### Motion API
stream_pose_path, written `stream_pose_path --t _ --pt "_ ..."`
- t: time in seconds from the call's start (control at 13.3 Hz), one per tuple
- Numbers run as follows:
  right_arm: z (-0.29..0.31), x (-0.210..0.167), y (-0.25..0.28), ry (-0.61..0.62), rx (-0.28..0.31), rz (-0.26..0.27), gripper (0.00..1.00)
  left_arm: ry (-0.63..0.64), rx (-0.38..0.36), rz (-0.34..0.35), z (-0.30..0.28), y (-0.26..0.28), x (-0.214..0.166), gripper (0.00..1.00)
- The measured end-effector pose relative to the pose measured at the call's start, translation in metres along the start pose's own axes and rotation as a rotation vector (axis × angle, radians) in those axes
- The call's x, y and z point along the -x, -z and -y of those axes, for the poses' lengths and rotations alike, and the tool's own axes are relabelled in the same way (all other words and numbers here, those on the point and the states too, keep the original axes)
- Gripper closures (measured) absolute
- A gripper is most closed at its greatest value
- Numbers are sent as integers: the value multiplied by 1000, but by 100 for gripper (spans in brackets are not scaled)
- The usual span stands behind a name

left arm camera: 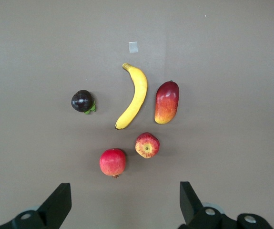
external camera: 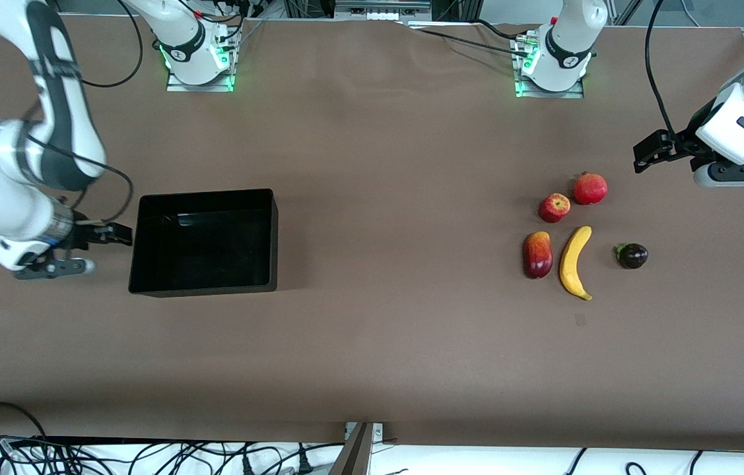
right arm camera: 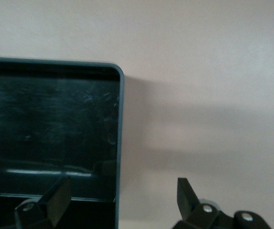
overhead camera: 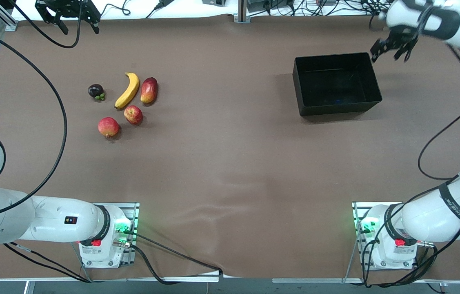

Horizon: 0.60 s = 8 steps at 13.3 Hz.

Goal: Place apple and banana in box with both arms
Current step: 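Reach the right gripper down to the black box's side wall, then push the black box with the right gripper toward the fruit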

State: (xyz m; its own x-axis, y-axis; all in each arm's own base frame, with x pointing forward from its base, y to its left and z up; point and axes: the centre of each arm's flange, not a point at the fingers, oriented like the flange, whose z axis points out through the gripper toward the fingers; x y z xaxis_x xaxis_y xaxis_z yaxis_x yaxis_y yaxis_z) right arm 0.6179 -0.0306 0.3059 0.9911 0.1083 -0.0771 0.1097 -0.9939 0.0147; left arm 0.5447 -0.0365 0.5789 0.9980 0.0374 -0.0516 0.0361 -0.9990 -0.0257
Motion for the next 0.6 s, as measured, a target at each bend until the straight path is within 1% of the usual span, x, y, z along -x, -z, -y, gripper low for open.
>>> stream_pose_path --t 0.15,0.3,0.45,0.6 --pt "1 9 -37 -19 -14 0 2 0 0 1 0 0 0 0" --pt "2 20 -61 -28 -12 -13 6 0 0 1 0 0 0 0" --pt "2 33 -79 -31 -10 -9 26 0 0 2 0 0 0 0" --pt "3 37 -85 -31 -10 -3 51 0 0 3 0 0 0 0"
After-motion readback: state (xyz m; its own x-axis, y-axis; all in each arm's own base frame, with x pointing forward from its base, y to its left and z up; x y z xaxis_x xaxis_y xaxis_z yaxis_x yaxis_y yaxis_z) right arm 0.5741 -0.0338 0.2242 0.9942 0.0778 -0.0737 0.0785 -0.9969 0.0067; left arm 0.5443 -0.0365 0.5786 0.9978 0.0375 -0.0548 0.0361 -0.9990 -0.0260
